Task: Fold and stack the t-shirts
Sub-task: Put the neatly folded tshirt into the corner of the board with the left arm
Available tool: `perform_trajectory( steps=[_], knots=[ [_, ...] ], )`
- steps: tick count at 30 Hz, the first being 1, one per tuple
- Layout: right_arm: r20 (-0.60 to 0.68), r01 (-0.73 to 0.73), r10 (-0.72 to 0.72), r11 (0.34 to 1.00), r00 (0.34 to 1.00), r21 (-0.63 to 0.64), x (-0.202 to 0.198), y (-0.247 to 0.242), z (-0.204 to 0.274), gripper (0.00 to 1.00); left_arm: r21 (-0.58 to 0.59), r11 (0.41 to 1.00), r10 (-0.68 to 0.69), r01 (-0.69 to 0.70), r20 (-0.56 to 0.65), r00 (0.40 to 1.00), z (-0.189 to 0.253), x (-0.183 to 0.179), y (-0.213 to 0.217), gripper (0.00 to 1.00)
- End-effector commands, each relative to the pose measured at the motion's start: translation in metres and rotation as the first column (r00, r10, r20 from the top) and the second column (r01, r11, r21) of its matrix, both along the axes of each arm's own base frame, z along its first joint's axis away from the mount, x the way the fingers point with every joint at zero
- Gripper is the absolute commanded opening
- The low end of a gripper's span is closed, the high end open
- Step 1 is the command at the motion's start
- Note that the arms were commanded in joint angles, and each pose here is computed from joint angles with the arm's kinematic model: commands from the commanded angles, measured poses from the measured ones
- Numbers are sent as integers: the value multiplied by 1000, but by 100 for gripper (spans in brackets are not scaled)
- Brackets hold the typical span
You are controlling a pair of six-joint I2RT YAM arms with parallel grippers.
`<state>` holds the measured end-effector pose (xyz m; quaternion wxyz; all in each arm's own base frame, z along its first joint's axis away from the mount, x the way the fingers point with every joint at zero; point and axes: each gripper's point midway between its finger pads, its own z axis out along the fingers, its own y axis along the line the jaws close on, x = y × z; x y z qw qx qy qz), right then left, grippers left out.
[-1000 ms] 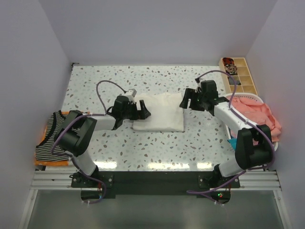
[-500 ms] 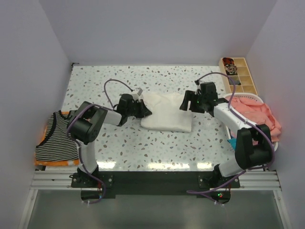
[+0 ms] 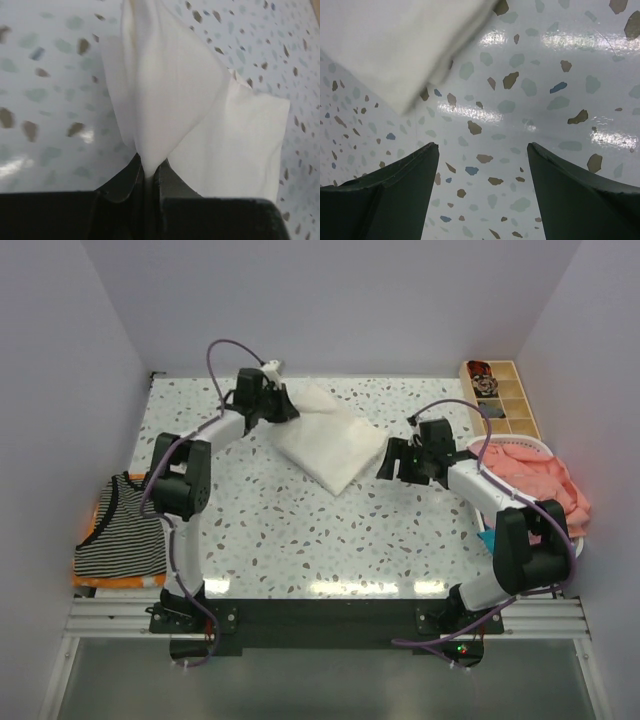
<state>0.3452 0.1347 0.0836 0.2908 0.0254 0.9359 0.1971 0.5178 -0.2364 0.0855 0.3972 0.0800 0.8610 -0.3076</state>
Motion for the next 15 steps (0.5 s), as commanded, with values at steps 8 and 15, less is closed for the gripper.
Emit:
perform_trajectory(
  steps=[8,15],
  knots=[
    [5,-51,51,998,999,38,4,11,-1,76,390,878,291,-276,24,957,13,83,247,0],
    [-34,-59,61,997,998,50,7,16,-15,76,461,808,383,-367,63,922,4,108,340,0]
  ],
)
